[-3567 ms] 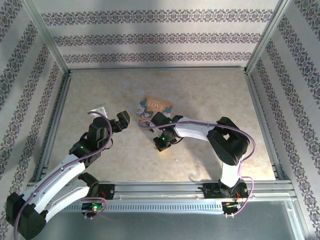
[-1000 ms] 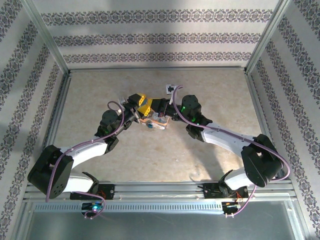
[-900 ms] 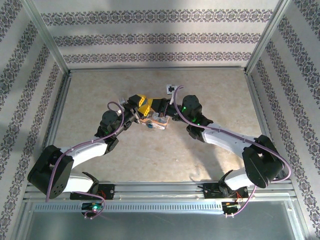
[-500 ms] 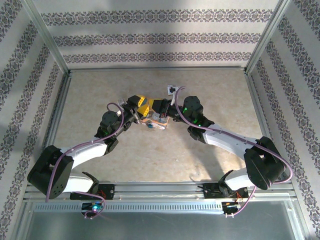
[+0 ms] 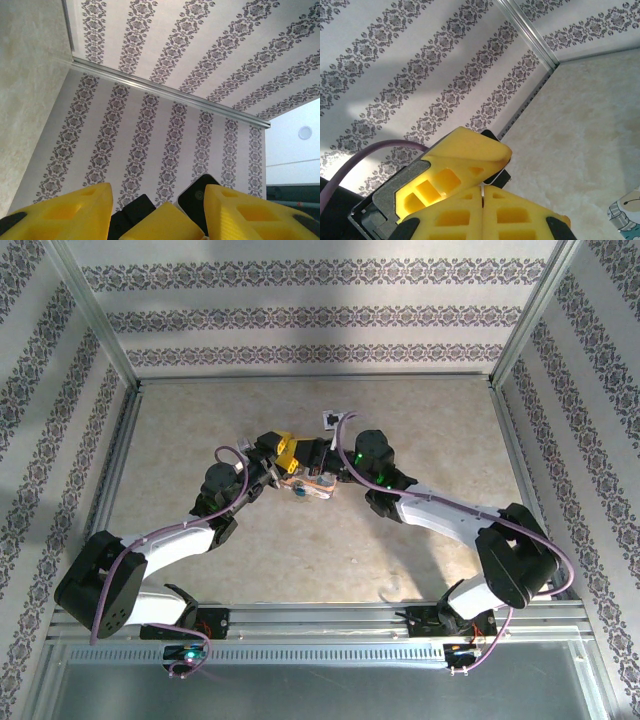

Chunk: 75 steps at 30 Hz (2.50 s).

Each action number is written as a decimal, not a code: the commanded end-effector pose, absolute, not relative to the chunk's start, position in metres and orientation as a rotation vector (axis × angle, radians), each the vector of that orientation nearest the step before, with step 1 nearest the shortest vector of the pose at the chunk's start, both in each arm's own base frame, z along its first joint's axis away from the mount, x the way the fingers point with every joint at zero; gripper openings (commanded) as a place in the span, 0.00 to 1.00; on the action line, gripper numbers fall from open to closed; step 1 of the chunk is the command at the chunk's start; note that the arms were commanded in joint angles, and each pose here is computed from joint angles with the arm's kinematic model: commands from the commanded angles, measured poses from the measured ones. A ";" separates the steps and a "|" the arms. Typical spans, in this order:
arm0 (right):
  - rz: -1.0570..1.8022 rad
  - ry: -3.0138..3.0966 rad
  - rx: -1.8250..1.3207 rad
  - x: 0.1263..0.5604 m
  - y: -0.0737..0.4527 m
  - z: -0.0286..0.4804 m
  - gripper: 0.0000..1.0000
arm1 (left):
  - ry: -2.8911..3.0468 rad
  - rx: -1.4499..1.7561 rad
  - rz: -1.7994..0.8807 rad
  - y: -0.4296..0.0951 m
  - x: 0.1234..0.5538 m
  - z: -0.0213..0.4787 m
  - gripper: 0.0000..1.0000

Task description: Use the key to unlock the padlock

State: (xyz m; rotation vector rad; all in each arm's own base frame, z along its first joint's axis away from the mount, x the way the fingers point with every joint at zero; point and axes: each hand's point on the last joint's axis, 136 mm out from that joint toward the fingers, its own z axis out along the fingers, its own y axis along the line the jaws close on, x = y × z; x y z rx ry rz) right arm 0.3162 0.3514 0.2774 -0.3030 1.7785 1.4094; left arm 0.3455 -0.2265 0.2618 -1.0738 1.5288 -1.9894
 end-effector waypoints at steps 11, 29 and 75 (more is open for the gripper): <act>1.384 1.739 -0.313 0.306 0.342 0.283 0.00 | 1.467 -1.070 -2.020 -0.223 0.340 0.268 0.34; 1.373 1.722 -0.307 0.303 0.337 0.288 0.00 | 1.489 -1.082 -1.981 -0.221 0.340 0.259 0.09; 1.696 1.656 -0.646 0.223 0.328 0.333 0.55 | 1.826 0.350 -1.284 -0.253 0.274 0.348 0.00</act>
